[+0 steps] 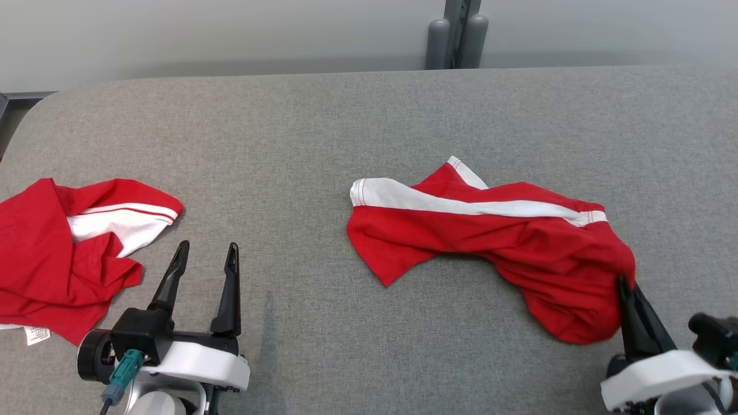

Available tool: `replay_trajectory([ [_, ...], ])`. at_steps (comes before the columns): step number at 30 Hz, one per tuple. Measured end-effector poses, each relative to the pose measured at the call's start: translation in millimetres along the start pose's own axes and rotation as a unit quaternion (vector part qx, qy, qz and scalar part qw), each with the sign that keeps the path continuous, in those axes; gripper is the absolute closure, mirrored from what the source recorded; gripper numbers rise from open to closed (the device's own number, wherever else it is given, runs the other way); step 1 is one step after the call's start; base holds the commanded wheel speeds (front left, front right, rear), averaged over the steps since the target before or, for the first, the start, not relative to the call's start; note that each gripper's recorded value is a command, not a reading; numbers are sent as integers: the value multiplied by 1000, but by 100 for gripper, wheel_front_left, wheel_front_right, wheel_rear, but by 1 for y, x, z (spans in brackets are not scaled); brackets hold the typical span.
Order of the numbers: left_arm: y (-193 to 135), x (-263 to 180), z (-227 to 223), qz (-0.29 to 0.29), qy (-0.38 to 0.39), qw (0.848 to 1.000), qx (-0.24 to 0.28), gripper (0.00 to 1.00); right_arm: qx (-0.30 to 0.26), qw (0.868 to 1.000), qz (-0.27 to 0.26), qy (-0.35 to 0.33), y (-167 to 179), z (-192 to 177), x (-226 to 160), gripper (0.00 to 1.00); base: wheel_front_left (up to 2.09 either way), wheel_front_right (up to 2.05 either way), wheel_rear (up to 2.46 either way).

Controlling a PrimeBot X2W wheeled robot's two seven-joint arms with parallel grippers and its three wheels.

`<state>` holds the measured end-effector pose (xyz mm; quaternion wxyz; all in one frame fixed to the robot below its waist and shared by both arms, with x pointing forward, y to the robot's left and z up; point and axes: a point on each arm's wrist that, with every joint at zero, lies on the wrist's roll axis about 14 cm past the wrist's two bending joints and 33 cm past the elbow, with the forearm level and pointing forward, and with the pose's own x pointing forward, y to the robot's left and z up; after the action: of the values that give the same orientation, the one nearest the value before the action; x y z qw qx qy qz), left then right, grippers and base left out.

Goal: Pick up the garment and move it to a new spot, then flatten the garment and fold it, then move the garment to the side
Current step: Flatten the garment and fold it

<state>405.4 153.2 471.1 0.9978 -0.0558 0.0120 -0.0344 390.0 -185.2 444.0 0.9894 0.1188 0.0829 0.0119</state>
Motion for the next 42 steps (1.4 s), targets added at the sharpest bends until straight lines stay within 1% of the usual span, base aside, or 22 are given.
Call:
replay_trajectory([
  [1,0,1,0,-1,0,1000,1,0,9,1000,-16,16,-9,-12,-7,100,0,0,0],
  [2,0,1,0,-1,0,1000,1,0,9,1000,-16,16,-9,-12,-7,100,0,0,0],
  [6,1,1,-1,0,1,1000,3,0,25,997,-45,51,-25,-36,-20,100,0,0,0],
  [12,-1,2,-2,-3,1,1000,4,0,44,993,-74,78,-39,-60,-32,100,0,0,0],
  [13,-2,2,-2,-3,1,1000,4,0,47,992,-80,83,-41,-64,-34,87,0,0,0],
  [14,-2,2,-2,-5,1,1000,3,0,48,991,-84,88,-43,-67,-35,64,0,0,0],
  [15,-2,2,-2,-5,2,1000,3,0,48,991,-86,87,-45,-68,-35,9,0,0,0],
  [16,-2,2,-2,-4,1,1000,3,0,48,991,-87,87,-45,-69,-35,0,0,0,0],
  [19,-2,2,-1,-4,0,1000,3,0,44,994,-81,66,-42,-59,-30,0,0,0,0],
  [25,-2,-1,1,-2,-1,1000,3,0,16,998,-51,-13,-29,-13,-17,0,0,0,0],
  [27,-2,-2,3,-3,-5,1000,3,0,3,998,-40,-43,-22,6,-15,0,0,0,0],
  [32,-3,-9,4,-1,-5,1000,3,0,-27,995,-4,-94,-1,41,-9,0,0,0,0],
  [38,-1,-17,4,2,-3,1000,5,0,-47,991,42,-119,31,61,-8,0,0,0,0],
  [42,2,-22,3,6,-1,1000,6,0,-49,991,58,-111,42,59,-11,0,0,0,0],
])
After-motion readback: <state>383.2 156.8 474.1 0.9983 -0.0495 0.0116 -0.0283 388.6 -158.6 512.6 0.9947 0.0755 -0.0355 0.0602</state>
